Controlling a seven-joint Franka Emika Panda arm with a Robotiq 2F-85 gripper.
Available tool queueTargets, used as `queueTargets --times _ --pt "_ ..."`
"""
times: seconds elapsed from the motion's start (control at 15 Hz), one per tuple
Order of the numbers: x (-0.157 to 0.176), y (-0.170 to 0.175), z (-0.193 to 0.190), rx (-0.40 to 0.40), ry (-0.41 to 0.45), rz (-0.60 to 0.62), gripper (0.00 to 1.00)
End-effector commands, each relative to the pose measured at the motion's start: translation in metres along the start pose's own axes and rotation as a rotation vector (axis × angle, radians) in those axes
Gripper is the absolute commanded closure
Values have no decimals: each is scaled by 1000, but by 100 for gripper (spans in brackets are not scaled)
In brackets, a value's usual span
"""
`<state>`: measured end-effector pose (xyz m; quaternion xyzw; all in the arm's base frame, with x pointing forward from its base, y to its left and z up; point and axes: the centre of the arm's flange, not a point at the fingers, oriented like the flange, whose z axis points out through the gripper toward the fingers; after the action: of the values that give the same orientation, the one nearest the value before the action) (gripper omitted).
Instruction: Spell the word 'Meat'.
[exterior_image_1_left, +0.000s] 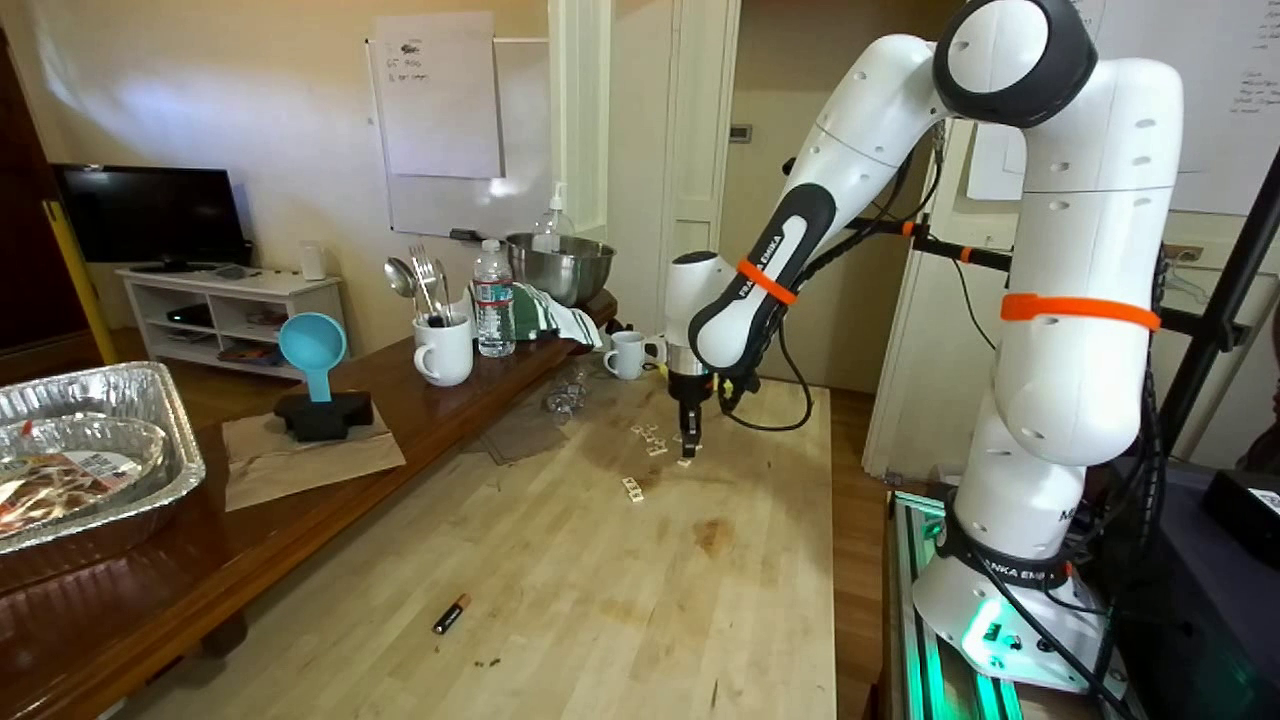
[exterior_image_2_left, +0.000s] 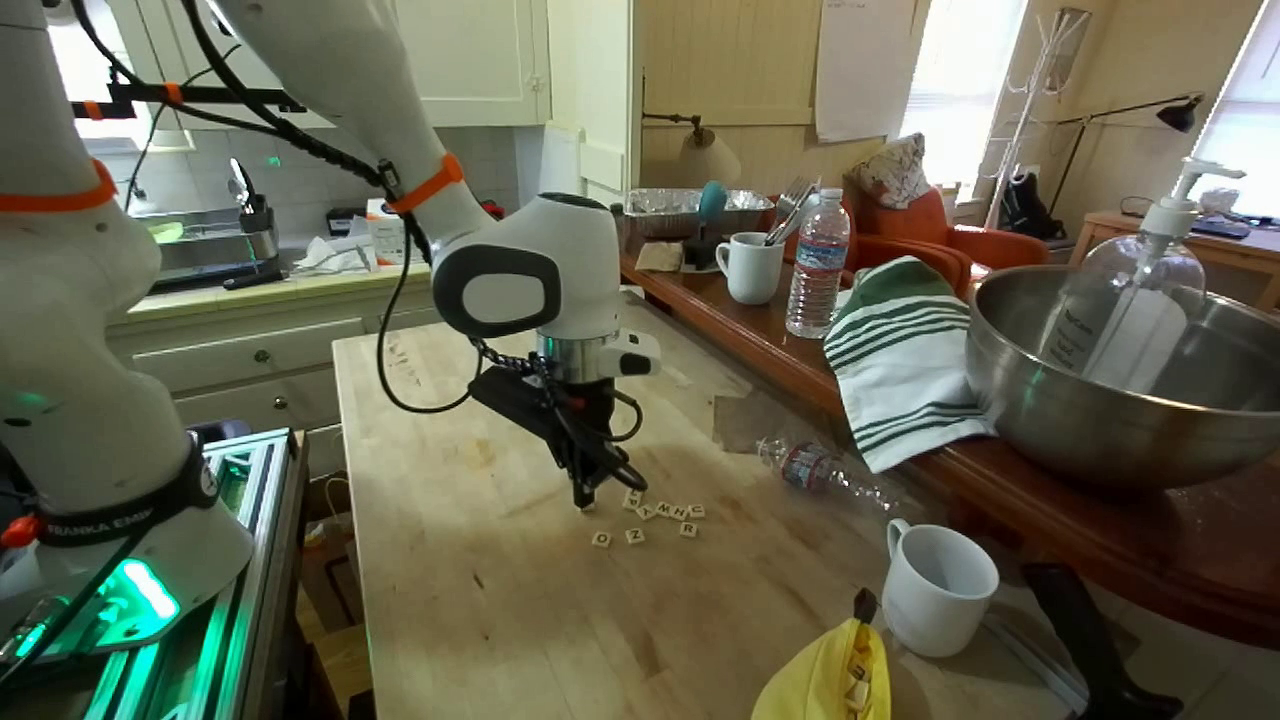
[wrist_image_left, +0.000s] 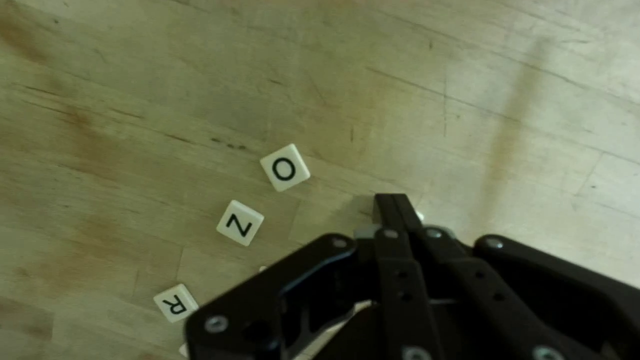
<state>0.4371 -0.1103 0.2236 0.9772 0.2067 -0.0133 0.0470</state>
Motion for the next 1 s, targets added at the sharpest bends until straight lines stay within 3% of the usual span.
queueTargets --times 0.0,0.93 --pt "-1 -4 14 -11 2 -10 100" --pt "24 -15 25 -34 45 -106 100"
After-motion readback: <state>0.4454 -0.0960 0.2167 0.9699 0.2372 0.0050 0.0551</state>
